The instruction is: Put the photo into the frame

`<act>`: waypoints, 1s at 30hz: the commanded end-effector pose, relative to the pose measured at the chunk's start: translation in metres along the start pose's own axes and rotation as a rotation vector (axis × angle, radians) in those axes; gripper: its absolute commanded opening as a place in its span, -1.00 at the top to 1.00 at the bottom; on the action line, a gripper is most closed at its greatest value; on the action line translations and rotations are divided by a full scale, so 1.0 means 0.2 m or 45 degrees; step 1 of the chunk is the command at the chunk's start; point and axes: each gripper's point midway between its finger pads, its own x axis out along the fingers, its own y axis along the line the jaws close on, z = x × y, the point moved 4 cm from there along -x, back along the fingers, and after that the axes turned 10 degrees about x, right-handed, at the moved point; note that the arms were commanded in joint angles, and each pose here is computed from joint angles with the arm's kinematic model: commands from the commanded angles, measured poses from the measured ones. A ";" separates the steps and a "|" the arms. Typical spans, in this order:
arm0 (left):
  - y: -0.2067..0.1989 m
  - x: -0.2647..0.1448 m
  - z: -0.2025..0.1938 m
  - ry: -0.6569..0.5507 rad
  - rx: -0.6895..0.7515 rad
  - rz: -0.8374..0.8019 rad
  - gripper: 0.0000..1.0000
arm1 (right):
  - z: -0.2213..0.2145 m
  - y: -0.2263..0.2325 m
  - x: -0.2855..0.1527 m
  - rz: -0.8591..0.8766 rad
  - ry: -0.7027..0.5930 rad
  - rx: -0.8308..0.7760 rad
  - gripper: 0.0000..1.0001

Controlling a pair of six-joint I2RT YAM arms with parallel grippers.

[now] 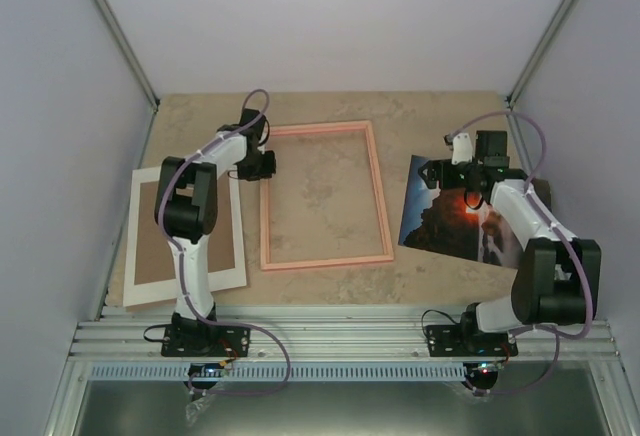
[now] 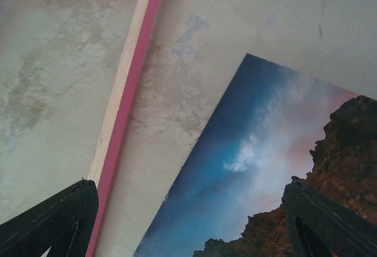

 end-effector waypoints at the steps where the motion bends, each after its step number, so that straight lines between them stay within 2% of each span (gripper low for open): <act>1: -0.08 0.05 0.10 -0.078 -0.040 -0.025 0.90 | 0.01 -0.04 0.04 -0.047 -0.010 0.001 -0.73; 5: -0.12 0.08 0.13 -0.097 -0.021 -0.018 0.80 | -0.01 -0.04 0.07 -0.037 0.011 0.016 -0.73; 9: -0.14 0.09 0.14 -0.098 -0.016 -0.035 0.45 | -0.01 -0.04 0.07 -0.030 0.014 0.019 -0.73; 13: -0.15 0.05 0.18 -0.110 -0.016 -0.034 0.18 | 0.01 -0.03 0.05 -0.025 -0.007 0.003 -0.74; 17: -0.15 -0.11 0.24 -0.185 0.041 -0.013 -0.01 | 0.06 0.01 0.01 0.006 -0.031 -0.019 -0.74; 20: -0.15 -0.30 0.24 -0.262 0.120 -0.001 -0.16 | 0.11 0.07 -0.03 0.081 -0.074 -0.036 -0.74; 24: -0.05 -0.49 0.14 -0.311 0.173 0.013 -0.56 | 0.15 0.30 -0.04 0.253 -0.094 -0.117 -0.73; 28: 0.18 -0.61 0.00 -0.284 0.187 -0.057 -0.68 | 0.16 0.53 -0.01 0.435 -0.082 -0.159 -0.74; 30: 0.34 -0.68 -0.09 -0.302 0.190 -0.067 -0.91 | 0.15 0.67 0.02 0.528 -0.054 -0.187 -0.74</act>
